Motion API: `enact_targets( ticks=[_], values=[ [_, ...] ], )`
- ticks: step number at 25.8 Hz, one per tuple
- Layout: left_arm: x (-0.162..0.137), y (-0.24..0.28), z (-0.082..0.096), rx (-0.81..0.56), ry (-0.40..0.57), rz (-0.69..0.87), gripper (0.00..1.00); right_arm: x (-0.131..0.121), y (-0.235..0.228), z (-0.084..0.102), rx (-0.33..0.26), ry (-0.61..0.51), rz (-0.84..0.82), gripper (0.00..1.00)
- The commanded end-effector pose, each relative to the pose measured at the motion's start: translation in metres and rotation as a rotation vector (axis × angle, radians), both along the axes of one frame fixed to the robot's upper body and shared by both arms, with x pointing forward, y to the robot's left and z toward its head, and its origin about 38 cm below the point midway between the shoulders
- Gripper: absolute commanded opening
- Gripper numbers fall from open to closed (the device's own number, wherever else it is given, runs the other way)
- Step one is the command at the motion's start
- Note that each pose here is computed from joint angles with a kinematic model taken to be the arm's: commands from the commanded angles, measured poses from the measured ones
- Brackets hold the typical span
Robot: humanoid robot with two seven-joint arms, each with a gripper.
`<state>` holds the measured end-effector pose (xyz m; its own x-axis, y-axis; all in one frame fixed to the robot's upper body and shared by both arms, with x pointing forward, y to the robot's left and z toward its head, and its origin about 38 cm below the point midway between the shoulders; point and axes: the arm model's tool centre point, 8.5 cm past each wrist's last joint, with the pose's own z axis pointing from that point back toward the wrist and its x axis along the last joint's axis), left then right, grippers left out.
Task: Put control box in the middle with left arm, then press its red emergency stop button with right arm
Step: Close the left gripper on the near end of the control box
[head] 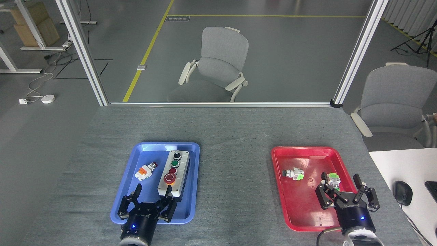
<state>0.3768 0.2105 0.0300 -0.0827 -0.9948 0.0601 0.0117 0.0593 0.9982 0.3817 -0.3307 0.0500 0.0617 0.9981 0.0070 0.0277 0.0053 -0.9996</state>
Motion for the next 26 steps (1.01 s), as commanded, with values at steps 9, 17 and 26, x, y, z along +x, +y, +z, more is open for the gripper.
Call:
enact_targets(
  ticks=[9,17,26],
  values=[
    [0.016,-0.03,-0.027,-0.051,0.092,0.006,0.98,0.0,0.005,-0.01,-0.006,0.07,-0.025,0.98],
    [0.03,-0.027,-0.033,-0.038,0.118,0.016,0.98,-0.004,0.003,-0.009,-0.014,0.069,-0.025,0.98],
    [0.037,-0.025,-0.038,-0.028,0.136,0.02,0.98,-0.004,0.003,-0.01,-0.011,0.073,-0.026,0.98]
  ],
)
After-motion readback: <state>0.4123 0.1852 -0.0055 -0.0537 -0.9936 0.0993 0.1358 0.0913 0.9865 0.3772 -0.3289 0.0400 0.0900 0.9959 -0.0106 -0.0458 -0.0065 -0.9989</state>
